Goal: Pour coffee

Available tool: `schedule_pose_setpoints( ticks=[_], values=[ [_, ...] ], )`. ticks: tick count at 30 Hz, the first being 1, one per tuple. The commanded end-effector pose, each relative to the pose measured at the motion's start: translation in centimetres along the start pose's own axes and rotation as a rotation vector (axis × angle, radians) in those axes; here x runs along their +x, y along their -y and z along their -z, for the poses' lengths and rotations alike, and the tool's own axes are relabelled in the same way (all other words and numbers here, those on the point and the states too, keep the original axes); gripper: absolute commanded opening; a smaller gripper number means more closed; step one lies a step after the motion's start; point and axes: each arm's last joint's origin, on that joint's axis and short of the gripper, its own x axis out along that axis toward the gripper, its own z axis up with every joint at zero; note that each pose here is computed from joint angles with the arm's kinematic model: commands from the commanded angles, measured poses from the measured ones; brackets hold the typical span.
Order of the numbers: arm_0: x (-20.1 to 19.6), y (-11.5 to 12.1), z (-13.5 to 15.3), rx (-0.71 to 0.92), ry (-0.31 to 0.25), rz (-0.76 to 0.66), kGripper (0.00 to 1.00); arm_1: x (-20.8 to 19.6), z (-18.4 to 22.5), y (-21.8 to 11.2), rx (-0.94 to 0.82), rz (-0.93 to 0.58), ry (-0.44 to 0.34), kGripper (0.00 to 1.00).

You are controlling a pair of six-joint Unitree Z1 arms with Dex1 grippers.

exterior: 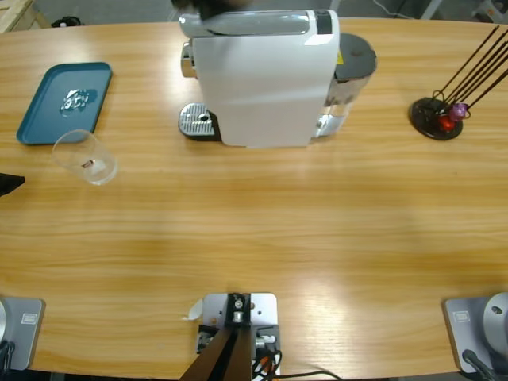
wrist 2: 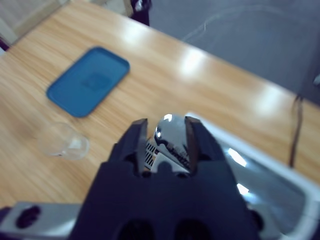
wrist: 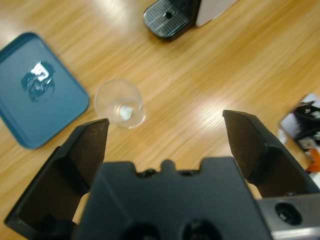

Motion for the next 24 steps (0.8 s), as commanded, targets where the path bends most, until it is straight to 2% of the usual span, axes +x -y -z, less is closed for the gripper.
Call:
schedule_pose_setpoints(
  ticks=[1, 3, 5, 8, 11, 17, 24],
  values=[
    [6.4, -1.2, 3.2, 0.010, -0.113, -0.106, 0.991, -10.7, -1.4, 1.7, -0.072, 0.003, 0.054, 1.000],
    [7.7, -1.4, 4.2, 0.005, -0.129, -0.136, 1.000, -11.6, 0.0, 2.4, -0.079, 0.022, 0.033, 1.000],
    [8.0, -1.7, 4.1, -0.004, -0.108, -0.176, 1.000, -12.0, 1.0, 2.9, -0.083, 0.048, 0.015, 1.000],
    [8.8, -2.7, 3.9, -0.042, -0.127, -0.226, 1.000, -12.0, 2.0, 3.2, -0.081, 0.070, -0.006, 1.000],
    [9.9, -2.9, 3.6, -0.045, -0.108, -0.222, 1.000, -11.5, 2.3, 3.1, -0.084, 0.073, -0.020, 1.000],
    [12.1, -3.0, 3.5, -0.052, -0.134, -0.155, 1.000, -10.5, 2.4, 2.7, -0.083, 0.074, -0.036, 1.000],
    [13.7, -3.7, 3.1, -0.070, -0.143, -0.160, 0.999, -9.7, 2.7, 2.5, -0.076, 0.080, -0.051, 1.000]
  ],
)
